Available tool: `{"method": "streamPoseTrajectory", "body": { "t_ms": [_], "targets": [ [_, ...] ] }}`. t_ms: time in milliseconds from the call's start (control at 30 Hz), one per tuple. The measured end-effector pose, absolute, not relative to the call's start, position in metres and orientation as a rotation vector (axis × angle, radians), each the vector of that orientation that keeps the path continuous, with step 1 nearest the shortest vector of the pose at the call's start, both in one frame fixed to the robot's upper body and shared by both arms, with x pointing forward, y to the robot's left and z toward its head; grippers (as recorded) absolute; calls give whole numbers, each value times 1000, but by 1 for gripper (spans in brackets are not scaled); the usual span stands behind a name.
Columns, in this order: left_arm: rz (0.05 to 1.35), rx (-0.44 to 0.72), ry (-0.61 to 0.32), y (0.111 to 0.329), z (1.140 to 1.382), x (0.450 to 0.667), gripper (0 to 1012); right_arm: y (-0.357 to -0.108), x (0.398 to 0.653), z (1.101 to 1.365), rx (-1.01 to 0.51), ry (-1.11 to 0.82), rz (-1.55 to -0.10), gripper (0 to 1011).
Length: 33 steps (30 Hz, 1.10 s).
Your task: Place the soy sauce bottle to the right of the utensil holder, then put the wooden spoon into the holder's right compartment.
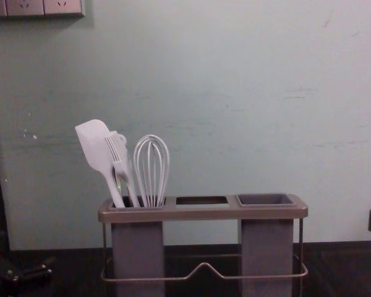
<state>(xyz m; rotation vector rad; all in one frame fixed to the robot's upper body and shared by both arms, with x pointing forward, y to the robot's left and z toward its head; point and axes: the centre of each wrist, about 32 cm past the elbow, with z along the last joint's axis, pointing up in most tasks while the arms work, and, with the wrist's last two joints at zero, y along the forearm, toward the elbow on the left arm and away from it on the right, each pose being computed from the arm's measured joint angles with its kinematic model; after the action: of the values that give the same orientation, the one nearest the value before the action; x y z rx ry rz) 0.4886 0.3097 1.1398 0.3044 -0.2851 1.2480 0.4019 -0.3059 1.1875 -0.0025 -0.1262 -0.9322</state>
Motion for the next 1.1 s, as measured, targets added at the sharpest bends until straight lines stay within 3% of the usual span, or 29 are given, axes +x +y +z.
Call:
{"method": "streamPoseTrajectory", "body": {
  "t_ms": [467,1100],
  "targets": [
    [1248,304,-285,310,1140,489,1005,-314,434,1181,25,-150,-1001,390],
    [1248,304,-285,310,1140,489,1005,-294,491,1168,65,-136,-1028,390]
  ]
}}
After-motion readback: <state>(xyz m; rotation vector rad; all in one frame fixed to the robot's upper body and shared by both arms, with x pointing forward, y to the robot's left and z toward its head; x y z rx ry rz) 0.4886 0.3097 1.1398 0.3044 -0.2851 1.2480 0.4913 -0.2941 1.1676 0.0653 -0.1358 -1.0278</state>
